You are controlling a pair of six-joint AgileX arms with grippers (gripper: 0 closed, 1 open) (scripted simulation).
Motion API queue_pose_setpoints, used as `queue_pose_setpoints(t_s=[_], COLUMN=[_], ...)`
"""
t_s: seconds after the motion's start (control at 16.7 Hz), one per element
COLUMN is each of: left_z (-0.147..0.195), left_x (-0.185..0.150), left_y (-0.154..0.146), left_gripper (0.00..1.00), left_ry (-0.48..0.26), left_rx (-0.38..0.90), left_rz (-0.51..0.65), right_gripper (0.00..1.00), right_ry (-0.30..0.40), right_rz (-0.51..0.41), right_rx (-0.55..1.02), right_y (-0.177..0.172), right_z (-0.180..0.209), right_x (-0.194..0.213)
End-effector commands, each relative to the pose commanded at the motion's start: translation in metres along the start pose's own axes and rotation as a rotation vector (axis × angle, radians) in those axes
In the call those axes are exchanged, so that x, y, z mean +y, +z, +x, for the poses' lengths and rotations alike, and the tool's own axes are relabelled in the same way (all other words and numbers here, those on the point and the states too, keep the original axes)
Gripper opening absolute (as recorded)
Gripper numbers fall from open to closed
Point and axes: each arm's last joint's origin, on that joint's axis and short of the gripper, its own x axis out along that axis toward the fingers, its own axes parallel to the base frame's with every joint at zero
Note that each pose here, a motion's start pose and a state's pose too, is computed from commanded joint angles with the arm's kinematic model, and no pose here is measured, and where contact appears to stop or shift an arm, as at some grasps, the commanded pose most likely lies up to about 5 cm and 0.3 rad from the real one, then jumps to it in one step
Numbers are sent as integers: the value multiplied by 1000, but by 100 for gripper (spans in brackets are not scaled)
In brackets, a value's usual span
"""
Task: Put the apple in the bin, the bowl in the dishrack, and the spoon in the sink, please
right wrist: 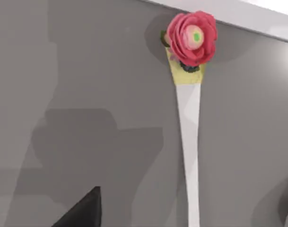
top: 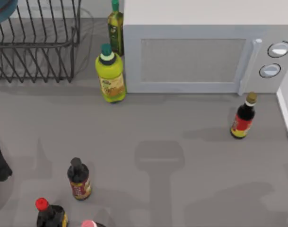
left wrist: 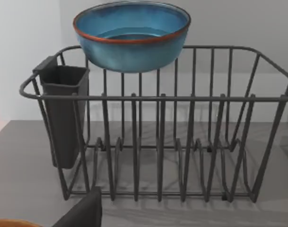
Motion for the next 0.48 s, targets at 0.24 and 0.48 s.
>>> queue_pose_setpoints(t_s=[0.24, 0.48], left_z=[0, 0], left_x=[0, 0], left_y=[0, 0], left_gripper=[100, 100], left_ry=[0, 0], left_rx=[0, 0], left_rz=[0, 0], right_gripper=[100, 100], right_ry=[78, 89], right_rz=[-37, -43], right_rx=[175, 198], right_y=[15, 17], right_z=[8, 9], right_x=[-11, -12])
